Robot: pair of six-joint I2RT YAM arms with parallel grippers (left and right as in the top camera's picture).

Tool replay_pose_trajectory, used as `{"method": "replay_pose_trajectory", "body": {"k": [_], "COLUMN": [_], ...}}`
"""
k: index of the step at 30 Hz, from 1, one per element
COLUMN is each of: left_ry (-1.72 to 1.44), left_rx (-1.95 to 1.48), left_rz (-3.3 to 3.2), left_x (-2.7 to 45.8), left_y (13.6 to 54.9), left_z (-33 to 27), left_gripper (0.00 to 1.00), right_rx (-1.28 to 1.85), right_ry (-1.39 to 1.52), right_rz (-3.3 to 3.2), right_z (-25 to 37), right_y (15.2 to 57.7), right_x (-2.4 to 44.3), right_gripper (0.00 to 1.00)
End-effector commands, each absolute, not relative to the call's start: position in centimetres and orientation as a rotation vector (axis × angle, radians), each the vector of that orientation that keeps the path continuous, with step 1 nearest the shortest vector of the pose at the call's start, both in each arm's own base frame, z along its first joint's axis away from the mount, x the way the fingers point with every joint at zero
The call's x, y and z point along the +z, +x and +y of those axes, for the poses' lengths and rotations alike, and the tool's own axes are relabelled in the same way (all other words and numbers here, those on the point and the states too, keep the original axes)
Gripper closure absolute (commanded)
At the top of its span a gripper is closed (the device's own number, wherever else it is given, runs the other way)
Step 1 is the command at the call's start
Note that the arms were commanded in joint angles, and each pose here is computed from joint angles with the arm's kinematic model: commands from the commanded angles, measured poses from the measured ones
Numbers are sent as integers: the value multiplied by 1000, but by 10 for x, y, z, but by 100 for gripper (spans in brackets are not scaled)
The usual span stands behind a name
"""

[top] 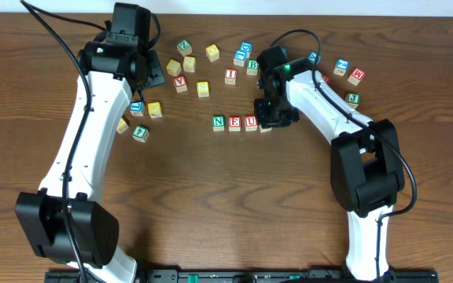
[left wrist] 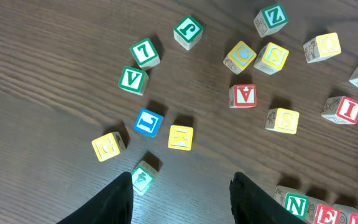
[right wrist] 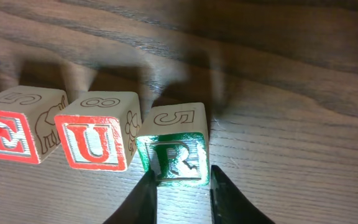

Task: Spell out NEURIPS
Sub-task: 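Lower the green R block beside the red U block and release, then raise the right gripper and move it toward the red I block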

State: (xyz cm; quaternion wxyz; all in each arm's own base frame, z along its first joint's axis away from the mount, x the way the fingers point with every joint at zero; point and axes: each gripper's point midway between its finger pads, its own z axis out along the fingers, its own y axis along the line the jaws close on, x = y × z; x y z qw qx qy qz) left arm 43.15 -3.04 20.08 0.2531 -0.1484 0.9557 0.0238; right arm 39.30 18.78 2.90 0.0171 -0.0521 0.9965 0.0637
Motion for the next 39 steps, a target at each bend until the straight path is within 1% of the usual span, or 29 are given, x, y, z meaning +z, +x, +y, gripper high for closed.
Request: {"method": "replay_pose_trajectory", "body": {"k": [1, 11, 22, 25, 29, 32, 34, 37, 39], "left_ry": [-405, -405, -405, -405, -405, -405, -405, -405, -405], "left_rx": [85, 84, 84, 84, 84, 85, 85, 85, 85], "left_rz": [2584, 2583, 2583, 2583, 2583, 2584, 2584, 2584, 2584], "left_x": [206, 206, 206, 206, 206, 206, 206, 206, 206], "left_y": [432, 432, 432, 432, 432, 432, 432, 432, 432], "left_z": [-26, -26, -26, -26, -26, -26, -26, -26, -26], "left_gripper": [50, 50, 50, 50, 50, 50, 50, 50, 50], "right_rx": [215, 238, 294, 306, 324, 339, 342, 344, 341], "right_ry": [-95, -14, -15, -27, -36, -46, -57, -73, -95], "right_rz": [3109, 3090, 3050, 3023, 2967, 2905, 2880, 2851, 2832], "right_z": [193, 196, 204, 204, 201, 192, 187, 180, 175], "right_y": [389, 395, 403, 406, 414, 421, 423, 425, 426], "right_x": [26, 27, 35, 47, 70, 95, 106, 119, 128], "right_gripper": [79, 83, 80, 80, 77, 73, 72, 66, 65]}}
